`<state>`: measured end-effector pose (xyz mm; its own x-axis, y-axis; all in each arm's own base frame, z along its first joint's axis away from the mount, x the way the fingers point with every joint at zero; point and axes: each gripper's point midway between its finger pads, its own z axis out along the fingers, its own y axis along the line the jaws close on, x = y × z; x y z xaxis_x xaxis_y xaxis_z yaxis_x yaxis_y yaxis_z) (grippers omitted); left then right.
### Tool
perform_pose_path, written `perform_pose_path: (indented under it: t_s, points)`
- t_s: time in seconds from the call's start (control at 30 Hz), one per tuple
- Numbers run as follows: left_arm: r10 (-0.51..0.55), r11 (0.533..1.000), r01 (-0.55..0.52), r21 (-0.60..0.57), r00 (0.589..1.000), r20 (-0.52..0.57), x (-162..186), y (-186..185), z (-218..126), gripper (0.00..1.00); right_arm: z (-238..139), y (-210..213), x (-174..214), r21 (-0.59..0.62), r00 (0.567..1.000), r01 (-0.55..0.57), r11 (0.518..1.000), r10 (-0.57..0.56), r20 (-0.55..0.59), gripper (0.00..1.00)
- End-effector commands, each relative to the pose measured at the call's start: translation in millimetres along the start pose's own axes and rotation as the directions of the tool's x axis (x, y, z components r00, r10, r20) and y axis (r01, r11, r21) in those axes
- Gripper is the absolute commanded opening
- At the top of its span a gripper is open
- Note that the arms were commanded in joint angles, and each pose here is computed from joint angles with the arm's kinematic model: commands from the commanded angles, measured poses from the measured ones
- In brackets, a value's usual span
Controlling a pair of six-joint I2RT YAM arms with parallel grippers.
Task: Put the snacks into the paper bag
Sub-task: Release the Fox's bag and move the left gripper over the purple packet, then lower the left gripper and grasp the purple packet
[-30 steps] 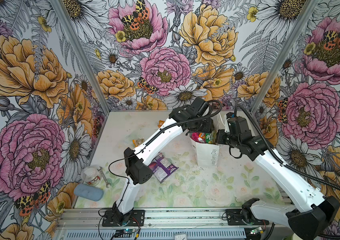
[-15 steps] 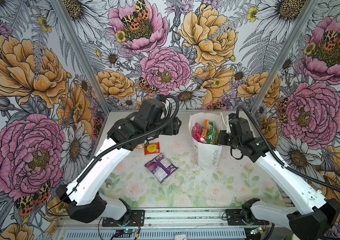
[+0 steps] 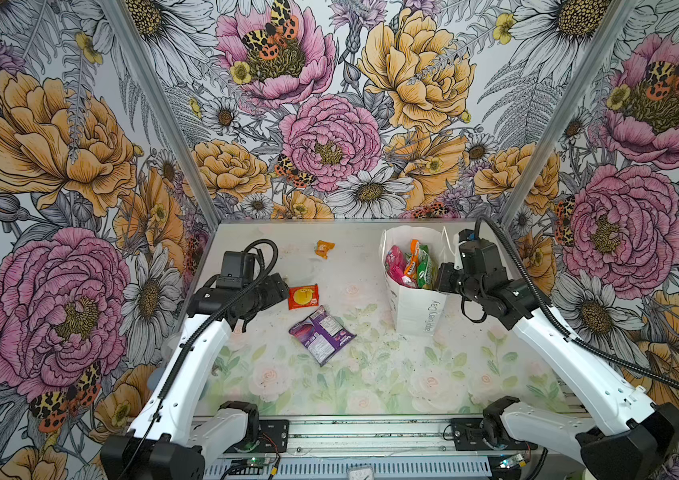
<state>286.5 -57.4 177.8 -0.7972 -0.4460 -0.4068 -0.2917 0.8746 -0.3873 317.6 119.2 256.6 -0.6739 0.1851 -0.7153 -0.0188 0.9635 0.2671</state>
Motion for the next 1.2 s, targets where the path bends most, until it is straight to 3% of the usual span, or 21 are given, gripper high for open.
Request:
perform_pose_path:
  t_s: [0.0,0.23,0.7,0.93,1.17]
  points:
    - [0.008,0.998,-0.010,0.069,0.999,0.037,-11,-10,20,0.86,-12,3,-22,-0.029,0.994,-0.028,0.999,0.031,0.100,0.00]
    - [0.003,0.996,-0.003,0.093,1.000,-0.001,2,-8,67,0.91,-11,1,-20,-0.030,0.995,-0.033,0.999,0.036,0.095,0.00]
    - [0.084,0.996,-0.088,-0.018,0.986,-0.145,49,-11,132,0.95,-6,0,-13,-0.040,0.996,-0.047,0.998,0.050,0.076,0.00]
    - [0.112,0.993,-0.117,-0.007,0.962,-0.251,88,-28,144,0.92,-2,3,-11,-0.050,0.997,-0.049,0.998,0.052,0.059,0.00]
    - [0.147,0.987,-0.158,-0.009,0.936,-0.319,128,-45,123,0.89,-2,2,-10,-0.051,0.997,-0.045,0.998,0.048,0.059,0.00]
